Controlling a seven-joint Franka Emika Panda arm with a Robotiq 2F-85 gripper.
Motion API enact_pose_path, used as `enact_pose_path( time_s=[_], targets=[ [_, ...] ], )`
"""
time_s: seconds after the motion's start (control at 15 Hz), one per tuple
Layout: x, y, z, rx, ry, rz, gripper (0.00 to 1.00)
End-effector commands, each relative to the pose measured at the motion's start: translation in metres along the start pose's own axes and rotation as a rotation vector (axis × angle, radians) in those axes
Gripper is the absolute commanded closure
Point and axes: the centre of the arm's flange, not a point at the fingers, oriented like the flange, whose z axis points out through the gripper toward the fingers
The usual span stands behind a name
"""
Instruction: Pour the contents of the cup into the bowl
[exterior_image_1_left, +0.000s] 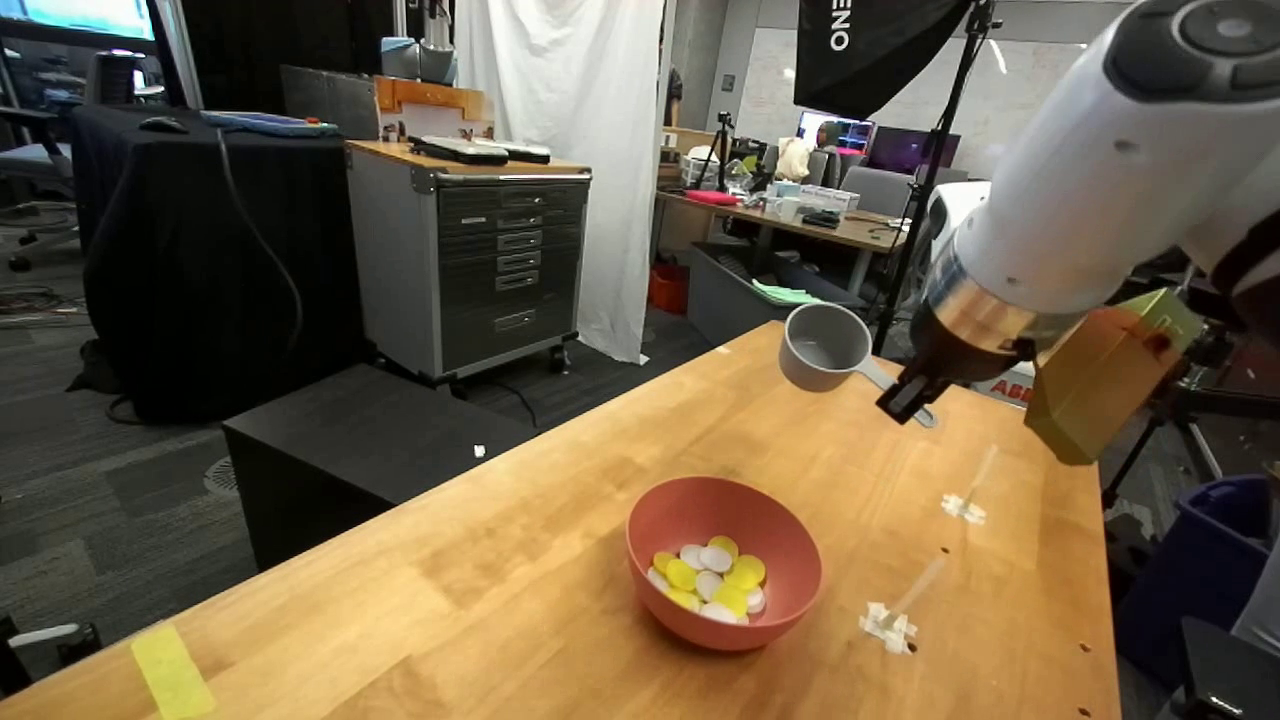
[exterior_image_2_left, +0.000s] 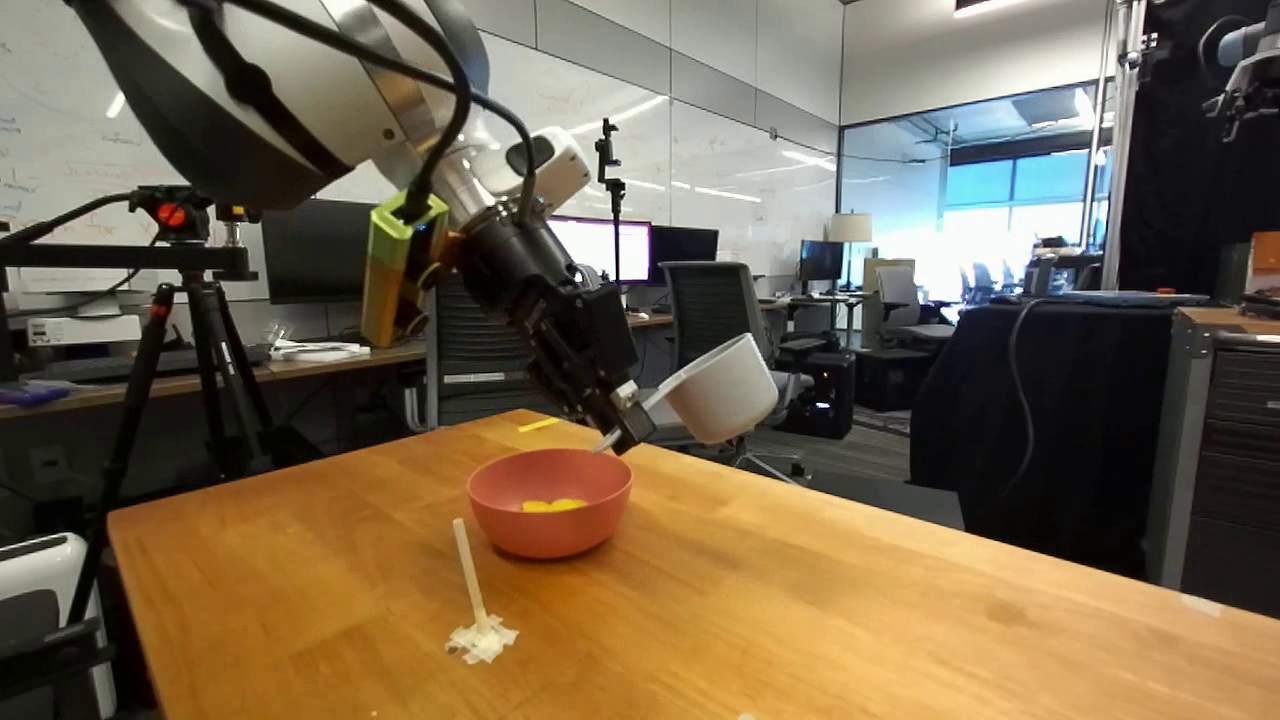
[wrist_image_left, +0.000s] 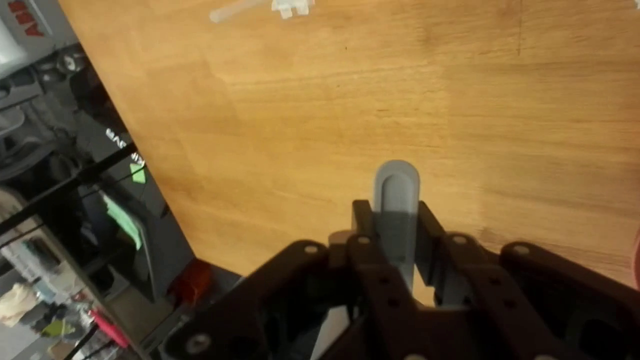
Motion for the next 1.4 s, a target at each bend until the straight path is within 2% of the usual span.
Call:
enact_pose_path(
  time_s=[0.0, 0.33, 0.53, 0.87, 1.33],
  targets=[
    [0.018, 0.056, -0.009, 0.139, -0.138, 0.030, 0.88],
    [0.021, 0.059, 0.019, 0.383, -0.232, 0.027, 0.88],
    [0.021, 0.053, 0.025, 0.462, -0.229, 0.034, 0.88],
    [0.023, 0.044, 0.022, 0.543, -0.179, 0.012, 0.88],
    [0.012, 0.028, 0.032, 0.565, -0.197, -0.040, 0.88]
  ],
)
